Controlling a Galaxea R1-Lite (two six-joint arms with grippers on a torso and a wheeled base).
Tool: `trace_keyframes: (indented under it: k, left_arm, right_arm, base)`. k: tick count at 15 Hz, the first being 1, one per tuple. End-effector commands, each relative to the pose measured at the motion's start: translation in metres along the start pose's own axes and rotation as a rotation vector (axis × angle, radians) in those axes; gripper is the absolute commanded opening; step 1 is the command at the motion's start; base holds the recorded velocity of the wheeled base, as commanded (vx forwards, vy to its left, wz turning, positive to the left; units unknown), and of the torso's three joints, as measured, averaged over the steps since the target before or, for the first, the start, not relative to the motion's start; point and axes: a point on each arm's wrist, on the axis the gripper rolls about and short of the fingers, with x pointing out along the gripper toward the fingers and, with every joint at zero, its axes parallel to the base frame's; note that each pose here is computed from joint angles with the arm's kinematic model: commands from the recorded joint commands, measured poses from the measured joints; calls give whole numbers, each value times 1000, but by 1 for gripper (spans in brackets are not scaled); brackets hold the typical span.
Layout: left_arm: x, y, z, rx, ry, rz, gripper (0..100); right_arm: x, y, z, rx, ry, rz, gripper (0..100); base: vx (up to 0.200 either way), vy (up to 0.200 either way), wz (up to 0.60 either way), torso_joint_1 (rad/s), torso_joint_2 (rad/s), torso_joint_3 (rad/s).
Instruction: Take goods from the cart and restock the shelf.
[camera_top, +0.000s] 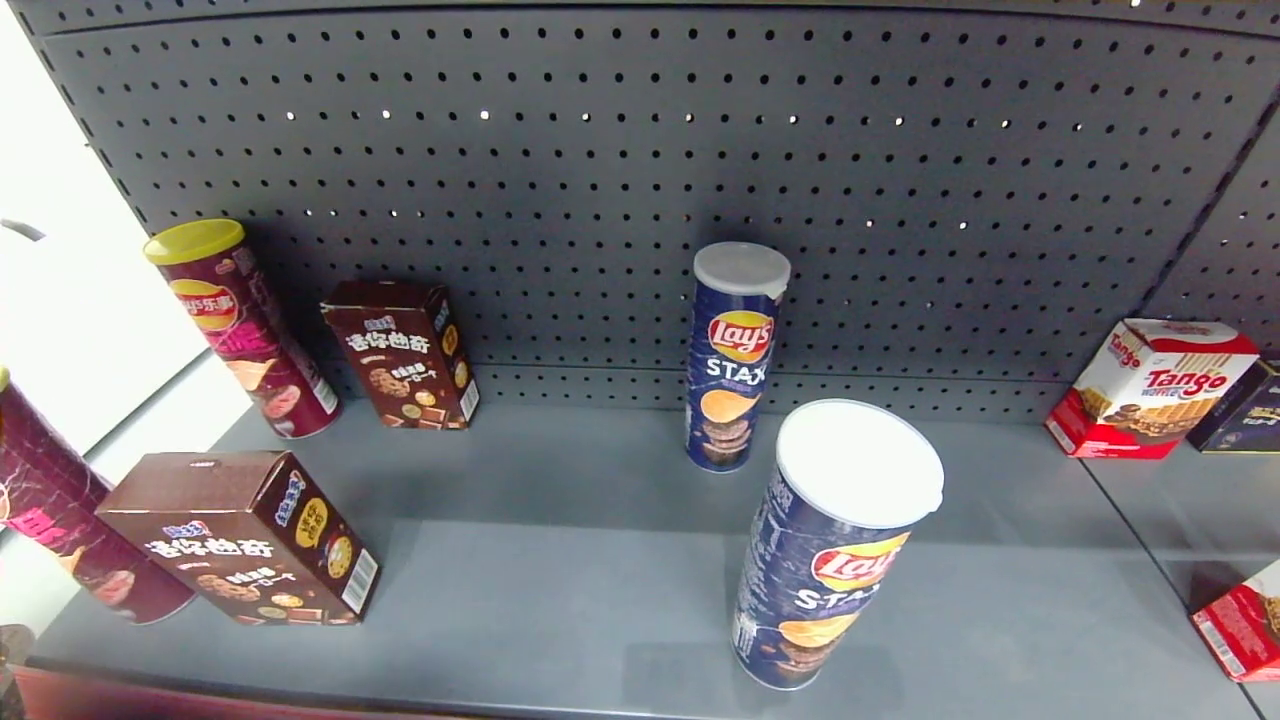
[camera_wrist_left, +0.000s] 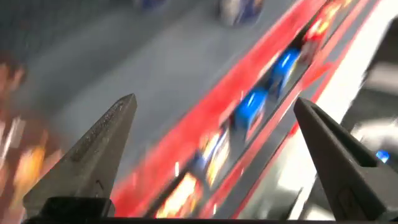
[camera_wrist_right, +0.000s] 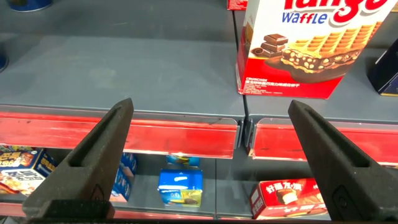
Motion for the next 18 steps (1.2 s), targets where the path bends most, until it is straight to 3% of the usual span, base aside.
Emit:
trace_keyframes:
  k: [1,5,6,9,13,18]
  left_arm:
    - [-24,-1,-13,-13,-46,132,100]
    - [-36,-9,-37,-72,116,369,100]
    - [-40,-12,-40,-90,109,459,100]
    - [-45,-17,-40,-130,42,614,100]
    - [-50,-28,-43,-133,-38,821,100]
    - [-51,-29,-47,-150,-33,799,100]
  right_arm:
    - [0,0,0,-1,0,0,100]
    - [0,0,0,-1,0,0,100]
    - [0,0,0,-1,0,2,100]
    - [0,0,0,-1,0,0,100]
    - [0,0,0,-1,0,0,100]
    - [0,0,0,-1,0,0,100]
  base:
    - [0,0,0,0,0,0]
    - [0,0,0,0,0,0]
    - [0,0,0,0,0,0]
    - [0,0,0,0,0,0]
    - [0,0,0,0,0,0]
    - [0,0,0,0,0,0]
